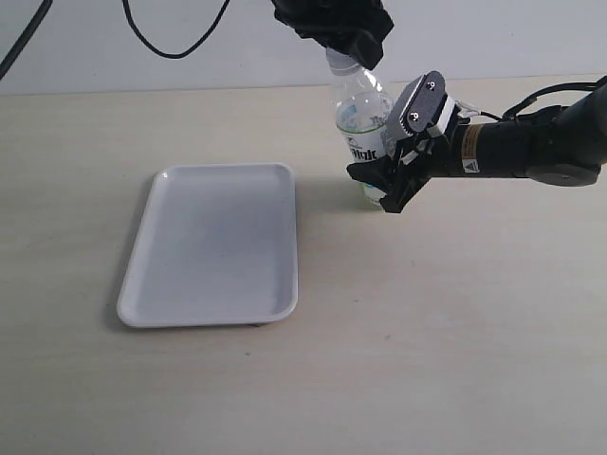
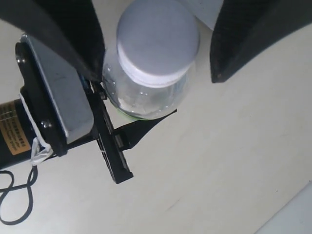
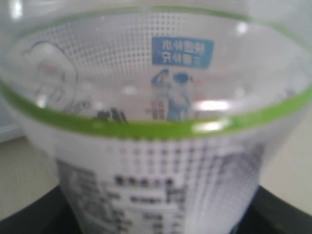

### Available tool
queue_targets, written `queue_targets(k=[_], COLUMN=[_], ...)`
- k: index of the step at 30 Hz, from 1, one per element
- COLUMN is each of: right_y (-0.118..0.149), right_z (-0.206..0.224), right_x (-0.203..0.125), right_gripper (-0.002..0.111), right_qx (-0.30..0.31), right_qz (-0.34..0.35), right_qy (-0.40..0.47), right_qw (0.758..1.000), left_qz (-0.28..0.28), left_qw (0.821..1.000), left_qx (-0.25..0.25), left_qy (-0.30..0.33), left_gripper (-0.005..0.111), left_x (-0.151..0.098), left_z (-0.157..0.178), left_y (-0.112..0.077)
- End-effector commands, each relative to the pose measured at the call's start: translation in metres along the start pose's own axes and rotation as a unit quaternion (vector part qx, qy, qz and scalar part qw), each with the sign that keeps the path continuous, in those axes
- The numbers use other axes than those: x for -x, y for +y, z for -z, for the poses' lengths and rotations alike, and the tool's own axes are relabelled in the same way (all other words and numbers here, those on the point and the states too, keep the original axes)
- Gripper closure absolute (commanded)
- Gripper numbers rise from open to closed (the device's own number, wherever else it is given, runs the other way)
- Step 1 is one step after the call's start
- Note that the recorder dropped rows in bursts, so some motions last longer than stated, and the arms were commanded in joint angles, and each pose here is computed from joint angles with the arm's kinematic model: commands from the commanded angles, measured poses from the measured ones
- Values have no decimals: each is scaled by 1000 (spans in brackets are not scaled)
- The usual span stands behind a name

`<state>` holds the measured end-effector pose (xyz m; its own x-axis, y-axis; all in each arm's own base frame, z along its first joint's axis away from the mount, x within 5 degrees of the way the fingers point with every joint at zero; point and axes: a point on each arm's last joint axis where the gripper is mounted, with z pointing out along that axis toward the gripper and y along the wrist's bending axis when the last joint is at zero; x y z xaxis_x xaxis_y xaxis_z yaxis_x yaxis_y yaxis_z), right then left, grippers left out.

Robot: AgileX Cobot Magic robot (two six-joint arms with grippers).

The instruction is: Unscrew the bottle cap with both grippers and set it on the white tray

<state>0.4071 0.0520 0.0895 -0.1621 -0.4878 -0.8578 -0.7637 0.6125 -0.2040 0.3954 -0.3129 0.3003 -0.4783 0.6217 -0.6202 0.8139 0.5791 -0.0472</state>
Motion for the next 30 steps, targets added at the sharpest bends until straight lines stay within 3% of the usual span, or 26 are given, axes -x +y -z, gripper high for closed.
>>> queue_targets(k=[1,6,12,17,21,25,28,30], right_y=[3,3,3,3,3,3,2,2], right_z=[-1,-1,-1,-1,-1,-1,-1,-1], right_x=[-7,-7,-7,-7,-7,-7,-7,-7], right_gripper=[108,108,108,108,108,108,108,108], right_qx=[6,6,6,6,6,5,5,5], right_qz=[11,11,11,11,11,11,11,11], right_qy=[25,23,23,23,24,26,27,27], right_qw=[1000,1000,1000,1000,1000,1000,1000,1000], left_qz=[2,2,2,2,12,34,53,95], left_qw=[1000,1000,1000,1000,1000,999,999,995], left_qx=[1,1,0,0,0,-1,-1,-1], left_qy=[-5,-5,-3,-4,-2,-1,-1,-1], left_gripper=[49,62,52,52,71,107,107,107], left_x=[1,1,1,1,1,1,1,1], left_z=[2,2,2,3,3,3,3,3], left_y=[-1,-1,-1,-1,-1,-1,-1,-1])
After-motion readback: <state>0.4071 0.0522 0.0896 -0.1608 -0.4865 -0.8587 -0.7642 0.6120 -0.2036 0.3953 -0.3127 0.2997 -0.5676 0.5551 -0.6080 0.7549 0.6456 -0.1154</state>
